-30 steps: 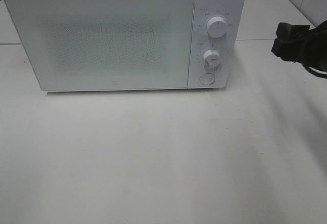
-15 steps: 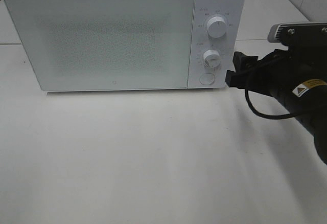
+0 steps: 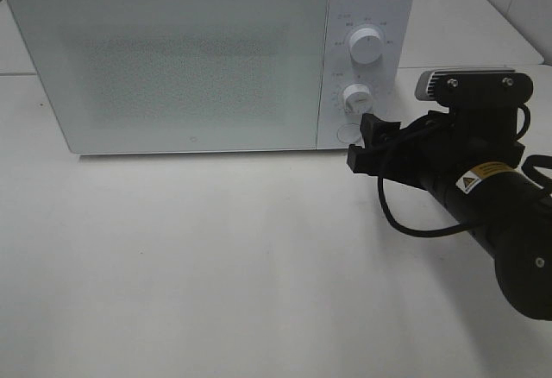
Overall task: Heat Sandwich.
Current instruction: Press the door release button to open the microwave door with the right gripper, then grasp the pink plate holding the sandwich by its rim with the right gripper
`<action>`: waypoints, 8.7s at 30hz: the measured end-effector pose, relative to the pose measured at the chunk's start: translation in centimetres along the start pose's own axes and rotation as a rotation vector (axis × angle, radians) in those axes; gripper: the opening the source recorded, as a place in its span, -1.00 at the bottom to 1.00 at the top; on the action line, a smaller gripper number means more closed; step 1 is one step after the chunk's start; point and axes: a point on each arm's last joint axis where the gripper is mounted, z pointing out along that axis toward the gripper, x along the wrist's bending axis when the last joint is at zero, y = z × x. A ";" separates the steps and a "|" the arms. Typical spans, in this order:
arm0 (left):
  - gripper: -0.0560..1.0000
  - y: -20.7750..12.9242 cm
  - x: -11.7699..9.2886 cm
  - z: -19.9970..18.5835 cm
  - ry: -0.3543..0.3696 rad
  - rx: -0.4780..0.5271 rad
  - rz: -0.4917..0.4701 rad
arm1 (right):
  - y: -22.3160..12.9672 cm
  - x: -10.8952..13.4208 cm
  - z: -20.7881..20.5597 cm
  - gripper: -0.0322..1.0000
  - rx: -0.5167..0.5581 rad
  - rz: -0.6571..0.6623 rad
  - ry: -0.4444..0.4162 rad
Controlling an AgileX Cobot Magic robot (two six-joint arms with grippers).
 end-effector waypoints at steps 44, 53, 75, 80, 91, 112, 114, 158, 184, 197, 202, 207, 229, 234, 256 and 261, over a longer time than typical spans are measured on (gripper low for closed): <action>0.94 0.0 0.0 0.0 0.000 0.000 0.000 | -1.0 0.2 -0.1 -0.92 0.095 1.486 -0.067; 0.94 0.0 0.0 0.0 0.000 0.000 0.000 | -1.4 0.2 -0.1 -0.92 0.129 1.508 -0.101; 0.94 0.0 0.0 0.0 0.000 0.000 0.000 | -2.9 1.4 4.9 -0.92 0.207 1.523 -0.177; 0.94 0.0 0.0 0.0 0.000 0.000 0.000 | -1.9 0.9 6.4 -0.92 0.185 1.543 -0.171; 0.94 0.0 0.0 0.0 0.000 0.000 0.000 | -2.6 0.8 8.5 -0.92 0.202 1.554 -0.199; 0.94 0.0 0.0 0.0 0.000 0.000 0.000 | -2.5 0.8 11.6 -0.92 0.179 1.572 -0.186; 0.94 0.0 0.0 0.0 0.000 0.000 0.000 | -2.3 0.8 11.8 -0.92 0.175 1.570 -0.182; 0.94 0.0 0.0 0.0 0.000 0.000 0.000 | -3.3 0.7 13.1 -0.92 0.099 1.568 -0.222; 0.94 0.0 0.0 0.0 0.000 0.000 0.000 | -3.3 1.3 14.5 -0.92 0.100 1.543 -0.259; 0.94 0.0 0.0 0.0 0.000 0.000 0.000 | -3.3 1.3 14.5 -0.92 0.113 1.546 -0.266; 0.94 0.0 0.0 0.0 0.000 0.000 0.000 | -3.1 1.4 14.5 -0.92 0.130 1.552 -0.275; 0.94 0.0 0.0 0.0 0.000 0.000 0.000 | -2.8 1.3 14.4 -0.92 0.136 1.558 -0.277; 0.94 0.0 0.0 0.0 0.000 0.000 0.000 | -1.1 0.3 10.1 -0.92 0.188 1.445 -0.183; 0.94 0.0 0.0 0.0 0.000 0.000 0.000 | -1.2 0.0 8.5 -0.92 0.226 1.425 -0.197; 0.94 0.0 0.0 0.0 0.000 0.000 0.000 | 2.3 0.7 2.9 -0.92 0.599 0.716 -0.055; 0.94 0.0 0.0 0.0 0.000 0.000 0.000 | 2.6 0.9 1.6 -0.90 0.689 0.527 0.011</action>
